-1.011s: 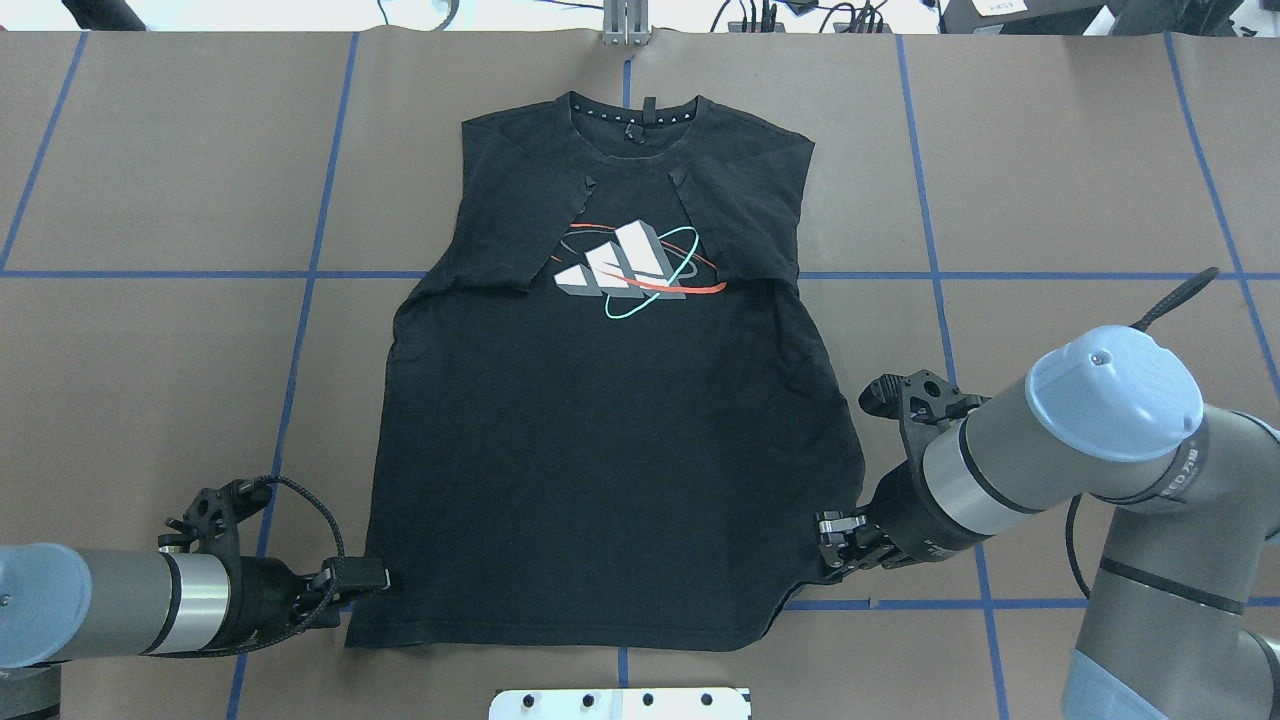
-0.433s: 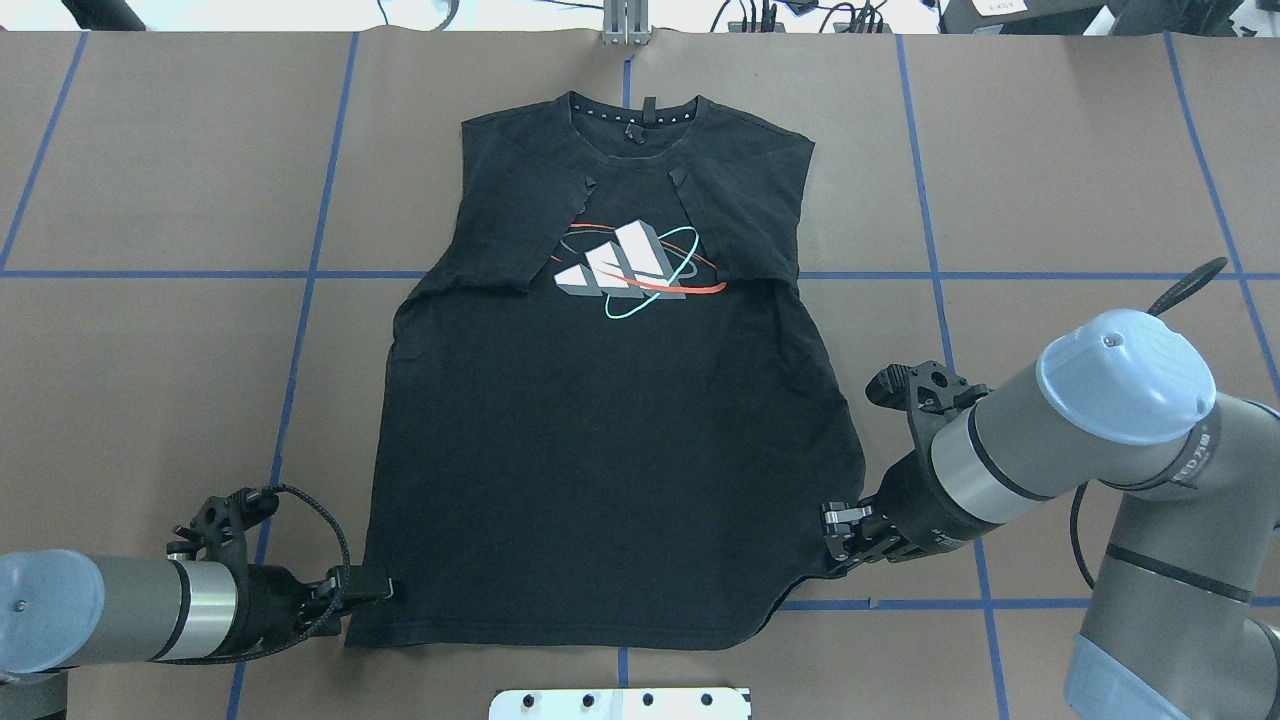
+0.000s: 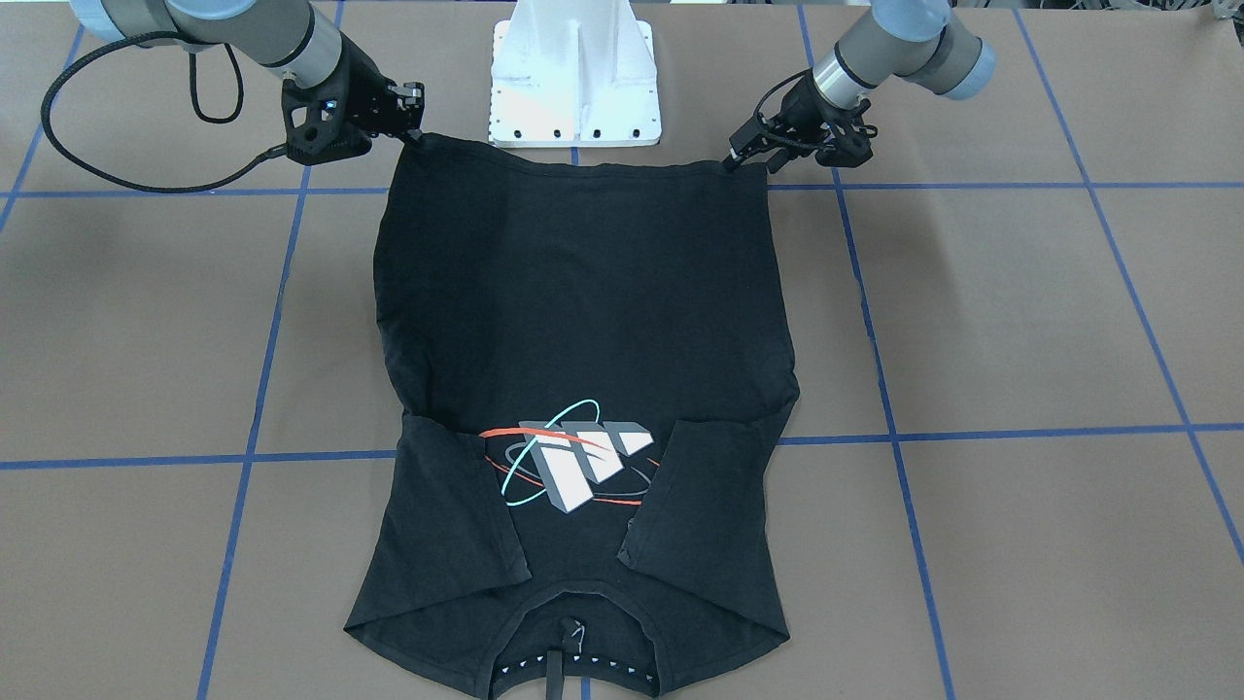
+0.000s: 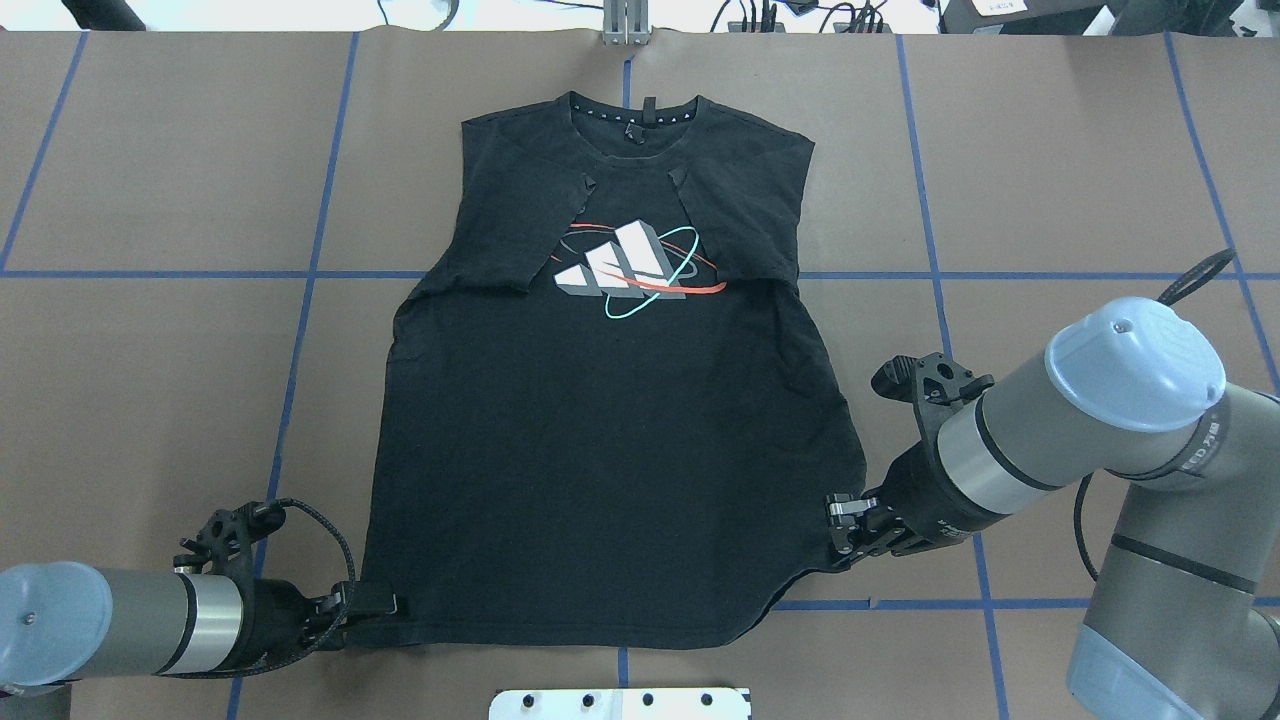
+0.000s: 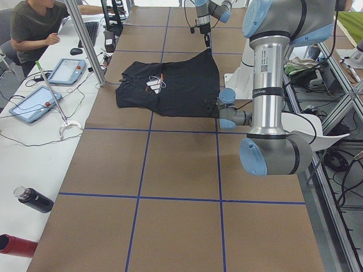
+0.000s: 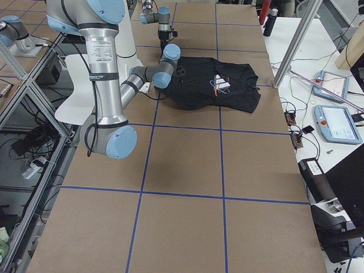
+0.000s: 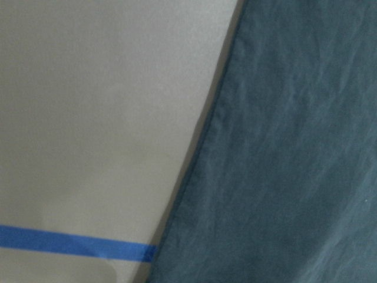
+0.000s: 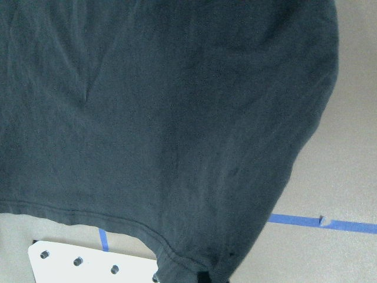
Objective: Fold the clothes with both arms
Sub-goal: 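Lift the hem with both grippers and pull it toward the collar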
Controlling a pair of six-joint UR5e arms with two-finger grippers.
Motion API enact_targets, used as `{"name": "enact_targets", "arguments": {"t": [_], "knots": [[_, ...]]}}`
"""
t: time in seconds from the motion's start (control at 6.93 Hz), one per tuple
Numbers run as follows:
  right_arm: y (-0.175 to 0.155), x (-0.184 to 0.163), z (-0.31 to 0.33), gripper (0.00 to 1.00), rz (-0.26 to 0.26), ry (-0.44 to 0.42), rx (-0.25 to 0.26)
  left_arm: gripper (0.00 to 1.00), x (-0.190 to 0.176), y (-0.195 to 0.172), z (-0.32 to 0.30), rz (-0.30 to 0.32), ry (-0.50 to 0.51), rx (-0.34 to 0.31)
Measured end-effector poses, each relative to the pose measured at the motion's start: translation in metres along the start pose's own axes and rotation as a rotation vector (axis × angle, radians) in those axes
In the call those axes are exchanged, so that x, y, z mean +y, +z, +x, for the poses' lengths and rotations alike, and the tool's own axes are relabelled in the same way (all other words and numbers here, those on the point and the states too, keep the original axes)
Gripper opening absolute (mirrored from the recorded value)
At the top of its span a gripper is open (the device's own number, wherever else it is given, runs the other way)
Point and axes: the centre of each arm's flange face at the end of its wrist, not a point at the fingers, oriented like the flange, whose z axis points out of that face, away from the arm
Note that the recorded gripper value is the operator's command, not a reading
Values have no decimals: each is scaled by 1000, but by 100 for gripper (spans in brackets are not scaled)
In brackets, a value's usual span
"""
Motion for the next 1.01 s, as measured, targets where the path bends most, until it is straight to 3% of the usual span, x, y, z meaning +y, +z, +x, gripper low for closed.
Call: {"name": "enact_targets", "arguments": {"t": [0.43,0.87,1.01], "knots": [[-1,0,0,0,1,0,-2,62,2,1,1,-4,1,0],[-6,-3,1,0,-5,6,-7,18,3,1,5,-6,3,7],[-8,-3,2,0,-7,8,-9,11,3,1,4,-6,2,7]]}}
